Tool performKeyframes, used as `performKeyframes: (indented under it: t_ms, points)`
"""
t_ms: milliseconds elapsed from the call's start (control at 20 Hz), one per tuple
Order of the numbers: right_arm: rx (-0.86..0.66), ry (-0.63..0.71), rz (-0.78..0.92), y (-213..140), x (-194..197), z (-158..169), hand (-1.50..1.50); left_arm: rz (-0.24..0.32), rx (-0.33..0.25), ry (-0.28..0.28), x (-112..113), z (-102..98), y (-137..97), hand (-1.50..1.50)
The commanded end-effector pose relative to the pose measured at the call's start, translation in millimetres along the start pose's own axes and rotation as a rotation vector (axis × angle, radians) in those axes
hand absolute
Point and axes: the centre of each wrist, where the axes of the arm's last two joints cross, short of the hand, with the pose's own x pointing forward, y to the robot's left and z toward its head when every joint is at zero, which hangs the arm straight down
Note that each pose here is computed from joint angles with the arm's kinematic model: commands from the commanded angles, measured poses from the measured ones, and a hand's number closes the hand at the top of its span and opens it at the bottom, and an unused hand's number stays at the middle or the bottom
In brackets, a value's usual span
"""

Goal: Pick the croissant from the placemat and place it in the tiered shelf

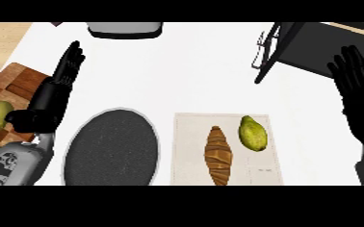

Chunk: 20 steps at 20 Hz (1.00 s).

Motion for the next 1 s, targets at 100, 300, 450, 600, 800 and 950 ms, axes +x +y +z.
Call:
performKeyframes:
  t_ms: [100, 300, 450, 600, 800, 950]
  points:
    - [-0.088, -0.102, 0.137, -22.2, 8.9, 16.7, 1.5, 0.099, 0.065, 0.333, -45.2, 36.2, 14.8, 0.0]
    - [-0.178, 0.147, 0.654, -85.3, -19.9, 49.3, 1.5, 0.201, 0.126, 0.596, -81.7, 67.9, 0.2, 0.0]
    - [-0.278, 0.25, 0.359, -35.8, -59.4, 85.0, 1.5, 0.27, 0.097, 0.719, -100.2, 80.7, -5.7, 0.0]
    - [-0.229, 0.149, 0.297, -7.5, -57.4, 128.6, -1.5, 0.272, 0.072, 0.713, -89.4, 75.1, -6.1, 0.0]
    - [-0.016, 0.112, 0.338, -16.8, -46.1, 143.5, -1.5, 0.287, 0.078, 0.734, -94.4, 67.3, 5.5, 0.0]
    - [0.108, 0.162, 0.35, -18.3, -20.4, 152.0, -1.5, 0.274, 0.069, 0.718, -95.1, 71.5, 1.9, 0.0]
